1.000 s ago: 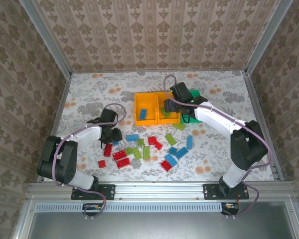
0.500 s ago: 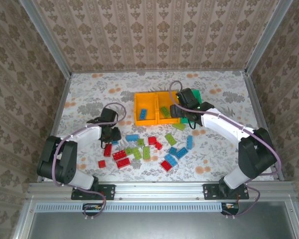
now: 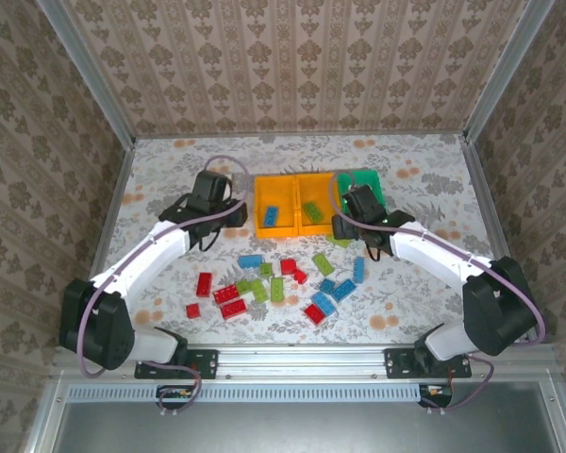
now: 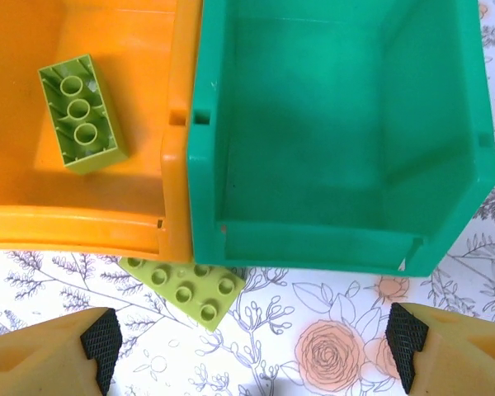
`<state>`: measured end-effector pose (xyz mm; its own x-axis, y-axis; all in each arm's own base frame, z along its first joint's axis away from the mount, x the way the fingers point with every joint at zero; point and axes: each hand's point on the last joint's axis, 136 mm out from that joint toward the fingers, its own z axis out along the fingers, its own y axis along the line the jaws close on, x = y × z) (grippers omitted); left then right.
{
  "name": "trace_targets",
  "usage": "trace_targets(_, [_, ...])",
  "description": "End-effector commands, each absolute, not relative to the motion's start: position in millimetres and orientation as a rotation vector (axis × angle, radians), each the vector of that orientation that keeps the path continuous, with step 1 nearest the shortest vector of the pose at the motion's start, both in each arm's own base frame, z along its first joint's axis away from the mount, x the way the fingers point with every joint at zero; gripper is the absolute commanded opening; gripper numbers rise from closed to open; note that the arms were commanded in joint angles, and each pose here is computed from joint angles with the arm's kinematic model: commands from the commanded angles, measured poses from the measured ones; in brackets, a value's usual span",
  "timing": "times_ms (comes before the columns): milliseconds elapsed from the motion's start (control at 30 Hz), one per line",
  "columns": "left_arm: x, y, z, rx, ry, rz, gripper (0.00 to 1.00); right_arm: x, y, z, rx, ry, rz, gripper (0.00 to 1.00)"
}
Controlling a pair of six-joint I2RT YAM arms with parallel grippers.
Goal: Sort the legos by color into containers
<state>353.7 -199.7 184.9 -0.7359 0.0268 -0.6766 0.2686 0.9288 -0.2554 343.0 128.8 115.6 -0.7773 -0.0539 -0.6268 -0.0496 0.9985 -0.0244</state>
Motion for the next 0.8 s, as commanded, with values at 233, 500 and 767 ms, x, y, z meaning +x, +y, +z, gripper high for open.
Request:
trace_targets(233, [387.5, -256.4, 169.3, 0.372, 2.394, -0.536, 0.30, 302.2, 118.7, 105.1, 0.023, 2.551, 0.074, 0.87])
trace_targets(500, [403.7, -276.2, 138.0, 0.385, 2.480, -0.488, 0.32, 270.9, 113.6, 80.4, 0.082, 2.662, 0.095, 0.82])
trace_targets(767, [407.9, -277.8, 112.6, 0.350, 2.542, -0.434, 0.42, 250.4, 112.5, 62.4, 0.117, 2.722, 0.124, 0.70])
